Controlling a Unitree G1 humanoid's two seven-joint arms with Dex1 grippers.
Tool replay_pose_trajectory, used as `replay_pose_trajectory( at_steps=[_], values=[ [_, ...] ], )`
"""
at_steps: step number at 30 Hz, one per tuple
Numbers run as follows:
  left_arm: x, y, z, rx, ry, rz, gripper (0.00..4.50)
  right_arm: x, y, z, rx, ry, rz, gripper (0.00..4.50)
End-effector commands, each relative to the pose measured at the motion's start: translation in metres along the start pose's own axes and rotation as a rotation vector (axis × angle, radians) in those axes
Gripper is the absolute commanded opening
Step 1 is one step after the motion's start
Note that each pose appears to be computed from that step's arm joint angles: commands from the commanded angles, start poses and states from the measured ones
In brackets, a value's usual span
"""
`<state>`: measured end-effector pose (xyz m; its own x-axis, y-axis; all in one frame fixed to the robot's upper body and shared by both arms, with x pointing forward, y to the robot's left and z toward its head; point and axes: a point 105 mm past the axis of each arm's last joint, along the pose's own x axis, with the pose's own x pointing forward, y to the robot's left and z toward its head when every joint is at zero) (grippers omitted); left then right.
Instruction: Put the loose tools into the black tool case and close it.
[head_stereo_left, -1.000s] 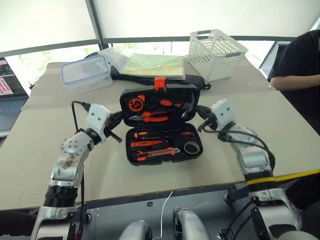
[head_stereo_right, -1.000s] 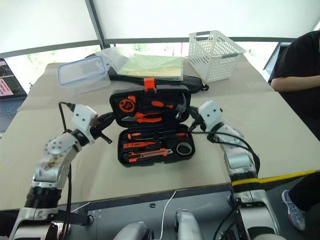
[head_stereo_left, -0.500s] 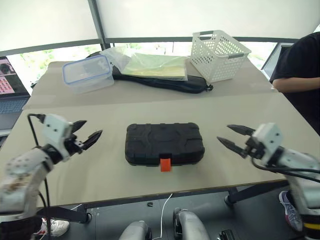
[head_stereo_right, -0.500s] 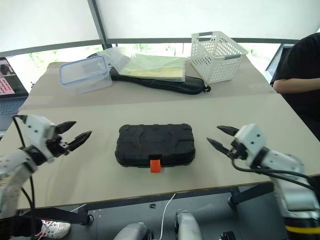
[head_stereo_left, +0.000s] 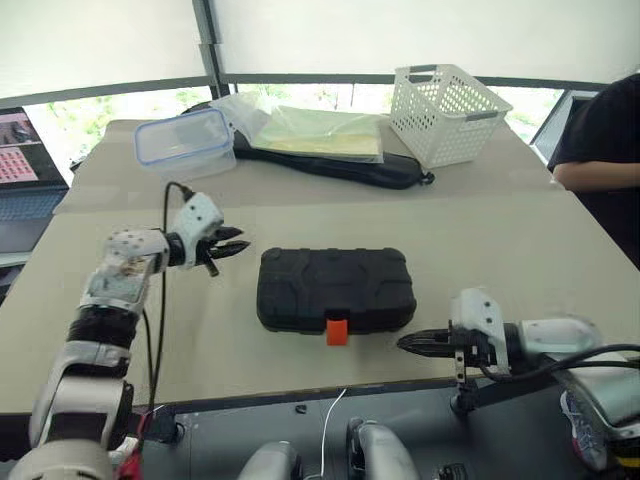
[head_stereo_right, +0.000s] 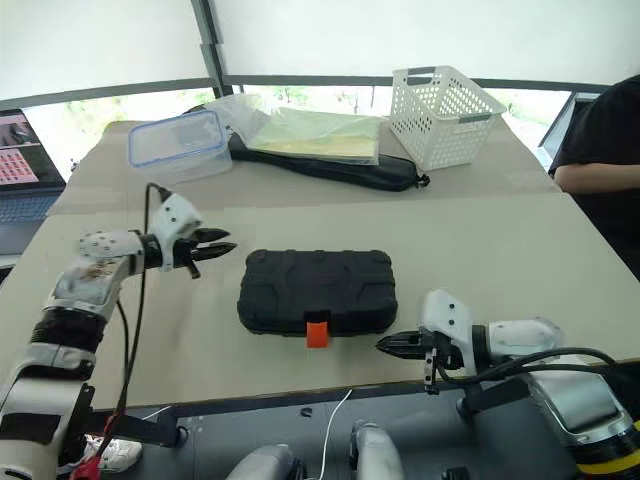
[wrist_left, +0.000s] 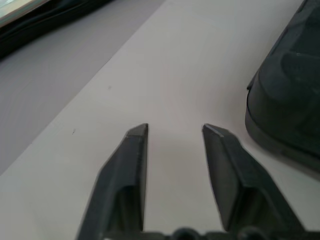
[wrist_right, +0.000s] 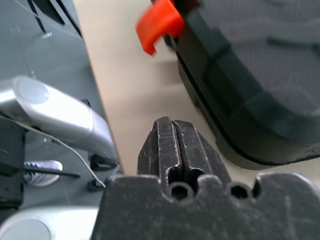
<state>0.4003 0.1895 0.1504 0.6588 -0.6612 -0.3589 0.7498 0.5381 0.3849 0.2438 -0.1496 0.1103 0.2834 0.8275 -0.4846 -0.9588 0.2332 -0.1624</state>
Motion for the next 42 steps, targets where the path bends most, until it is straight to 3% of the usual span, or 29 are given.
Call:
replay_pose_trajectory(
  at_steps=[1,6,9,13,16,20,23,28,33,42],
  values=[
    [0.030,-0.009,0.009,0.175,0.033,-0.080,0.17,0.015,-0.008,-0.001,-0.067,0.024,0.017,0.00],
    [0.037,-0.031,0.016,0.266,-0.019,-0.232,0.07,0.026,-0.027,-0.001,-0.087,0.028,-0.044,0.00],
    [0.026,-0.051,0.020,0.268,-0.059,-0.385,0.07,0.024,-0.055,-0.001,-0.105,0.033,-0.190,0.00],
    [0.000,-0.081,0.028,0.250,-0.089,-0.561,0.07,0.014,-0.073,-0.004,-0.130,0.058,-0.262,0.00],
    [-0.012,-0.087,0.041,0.220,-0.121,-0.555,0.07,0.004,-0.076,-0.002,-0.117,0.049,-0.269,0.00],
    [-0.016,-0.069,0.080,0.086,-0.222,-0.469,0.07,-0.016,-0.072,0.005,-0.080,0.015,-0.257,0.00],
    [-0.012,-0.077,0.096,0.080,-0.238,-0.509,0.07,-0.027,-0.062,0.016,-0.047,-0.034,-0.222,0.00],
    [0.022,-0.114,0.070,0.259,-0.116,-0.597,0.07,-0.033,-0.052,0.032,-0.055,-0.069,-0.195,0.00],
    [0.033,-0.130,0.035,0.413,0.005,-0.665,0.07,-0.024,-0.047,0.048,-0.046,-0.130,-0.178,0.00],
    [0.037,-0.132,0.044,0.387,-0.051,-0.648,0.07,-0.001,-0.027,0.020,-0.001,-0.049,-0.112,0.00]
  ],
)
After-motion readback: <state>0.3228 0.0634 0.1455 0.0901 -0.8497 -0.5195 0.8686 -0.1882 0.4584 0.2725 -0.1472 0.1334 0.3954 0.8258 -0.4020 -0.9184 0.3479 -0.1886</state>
